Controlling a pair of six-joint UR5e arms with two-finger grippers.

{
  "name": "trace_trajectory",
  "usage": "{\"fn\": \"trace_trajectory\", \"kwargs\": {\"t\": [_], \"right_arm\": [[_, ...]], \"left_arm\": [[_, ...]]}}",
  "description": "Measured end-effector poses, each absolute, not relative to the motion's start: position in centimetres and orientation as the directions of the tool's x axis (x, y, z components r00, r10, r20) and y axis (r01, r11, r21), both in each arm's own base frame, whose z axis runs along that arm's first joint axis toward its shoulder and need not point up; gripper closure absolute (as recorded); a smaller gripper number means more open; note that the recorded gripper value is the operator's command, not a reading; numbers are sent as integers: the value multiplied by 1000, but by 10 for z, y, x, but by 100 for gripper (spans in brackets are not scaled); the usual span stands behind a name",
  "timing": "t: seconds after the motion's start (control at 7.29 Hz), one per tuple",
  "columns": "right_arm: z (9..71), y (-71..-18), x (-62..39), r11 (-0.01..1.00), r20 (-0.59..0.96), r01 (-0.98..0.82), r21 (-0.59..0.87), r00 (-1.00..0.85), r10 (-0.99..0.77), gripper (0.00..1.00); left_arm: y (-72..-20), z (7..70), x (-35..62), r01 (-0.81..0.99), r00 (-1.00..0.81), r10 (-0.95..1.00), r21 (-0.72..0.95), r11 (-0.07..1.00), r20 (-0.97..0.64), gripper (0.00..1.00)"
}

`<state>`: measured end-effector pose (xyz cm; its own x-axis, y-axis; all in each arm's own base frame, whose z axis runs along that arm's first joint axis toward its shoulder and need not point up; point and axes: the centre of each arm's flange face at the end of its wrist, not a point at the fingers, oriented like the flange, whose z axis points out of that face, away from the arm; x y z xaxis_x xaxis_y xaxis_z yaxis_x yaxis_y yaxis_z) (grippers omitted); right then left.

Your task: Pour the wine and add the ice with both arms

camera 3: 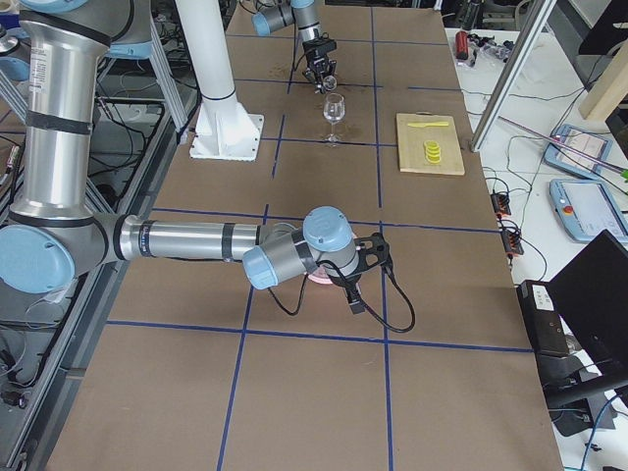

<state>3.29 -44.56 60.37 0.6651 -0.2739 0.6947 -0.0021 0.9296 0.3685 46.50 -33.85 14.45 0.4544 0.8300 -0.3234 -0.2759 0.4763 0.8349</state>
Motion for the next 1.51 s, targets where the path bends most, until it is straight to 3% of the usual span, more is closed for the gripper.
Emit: {"fn": "trace_trajectory", "kwargs": {"t": [1.51], "right_arm": [[609,-445,33,933,698,-2,359,664,-267,0]], "left_arm": [[-340,109,474,-425,503,810,730,535,-301,100]]}}
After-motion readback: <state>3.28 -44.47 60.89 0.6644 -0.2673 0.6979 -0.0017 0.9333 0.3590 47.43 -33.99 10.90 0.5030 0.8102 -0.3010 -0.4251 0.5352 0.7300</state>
